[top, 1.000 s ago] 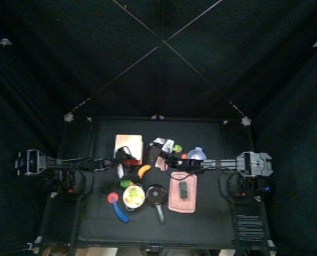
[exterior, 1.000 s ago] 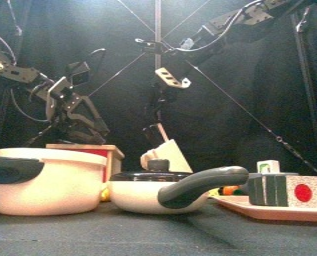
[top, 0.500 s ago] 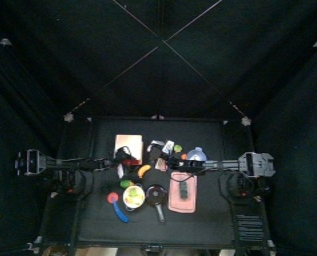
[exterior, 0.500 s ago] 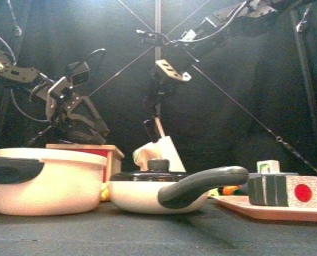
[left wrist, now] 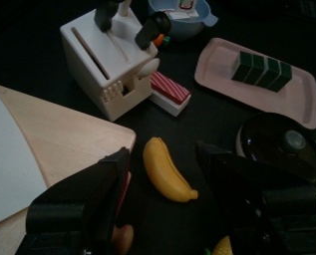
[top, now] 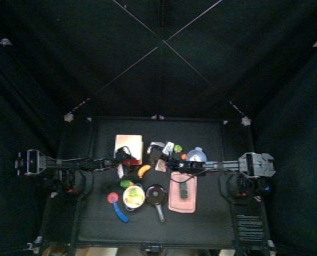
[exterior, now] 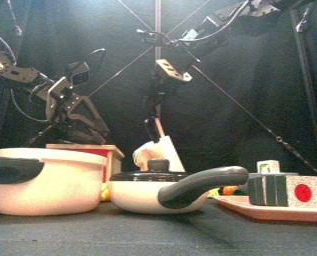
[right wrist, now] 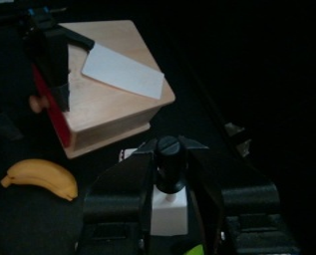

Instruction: Pull out knife sharpener

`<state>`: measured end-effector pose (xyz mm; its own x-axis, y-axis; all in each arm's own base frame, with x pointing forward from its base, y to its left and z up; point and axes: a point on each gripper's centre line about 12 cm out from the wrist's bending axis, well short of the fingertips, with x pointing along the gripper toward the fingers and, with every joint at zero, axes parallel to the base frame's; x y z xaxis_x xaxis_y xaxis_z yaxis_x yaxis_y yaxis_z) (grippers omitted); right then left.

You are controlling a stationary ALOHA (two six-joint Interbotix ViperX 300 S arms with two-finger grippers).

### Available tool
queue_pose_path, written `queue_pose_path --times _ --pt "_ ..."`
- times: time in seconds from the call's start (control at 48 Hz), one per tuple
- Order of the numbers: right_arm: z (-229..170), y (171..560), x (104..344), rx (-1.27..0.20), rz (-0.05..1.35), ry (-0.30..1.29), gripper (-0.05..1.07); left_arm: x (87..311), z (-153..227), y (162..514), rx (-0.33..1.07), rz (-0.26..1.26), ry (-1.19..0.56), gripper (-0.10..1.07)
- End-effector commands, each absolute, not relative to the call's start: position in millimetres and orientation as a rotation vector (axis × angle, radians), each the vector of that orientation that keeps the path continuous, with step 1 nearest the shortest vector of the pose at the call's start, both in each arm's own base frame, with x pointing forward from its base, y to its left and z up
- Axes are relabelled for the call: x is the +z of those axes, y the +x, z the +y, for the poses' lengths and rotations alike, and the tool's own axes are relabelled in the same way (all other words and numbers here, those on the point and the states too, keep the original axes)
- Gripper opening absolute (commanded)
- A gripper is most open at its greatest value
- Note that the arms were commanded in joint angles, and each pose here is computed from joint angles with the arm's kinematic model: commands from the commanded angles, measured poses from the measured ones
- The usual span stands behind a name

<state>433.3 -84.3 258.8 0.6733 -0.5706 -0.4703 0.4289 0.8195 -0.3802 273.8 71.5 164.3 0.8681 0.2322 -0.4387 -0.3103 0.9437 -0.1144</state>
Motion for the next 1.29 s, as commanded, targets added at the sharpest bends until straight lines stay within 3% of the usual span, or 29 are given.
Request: queue_pose_path --times 0.0,0.479,0.688,0.938,1.271 --pt "-79.9 430.7 285.5 -0.566 0.542 -0.25 0.64 166.4 72.0 275.9 0.286 0.427 -0.185 0.91" --pt "-58.6 437.2 302.0 -0.554 0.498 -0.306 0.64 166.1 72.0 276.1 0.286 0.427 -0.185 0.91" --pt "-60.6 436.0 291.0 -0.563 0.53 -0.304 0.64 178.2 75.3 288.1 0.283 0.351 -0.175 0.91" --pt "-62.1 429.2 279.3 -0.584 0.559 -0.278 0.64 174.9 87.4 316.2 0.309 0.233 -0.184 0.89" --pt "-67.2 412.0 272.4 -0.623 0.522 -0.225 0.64 165.4 100.4 339.9 0.366 0.203 -0.233 0.79"
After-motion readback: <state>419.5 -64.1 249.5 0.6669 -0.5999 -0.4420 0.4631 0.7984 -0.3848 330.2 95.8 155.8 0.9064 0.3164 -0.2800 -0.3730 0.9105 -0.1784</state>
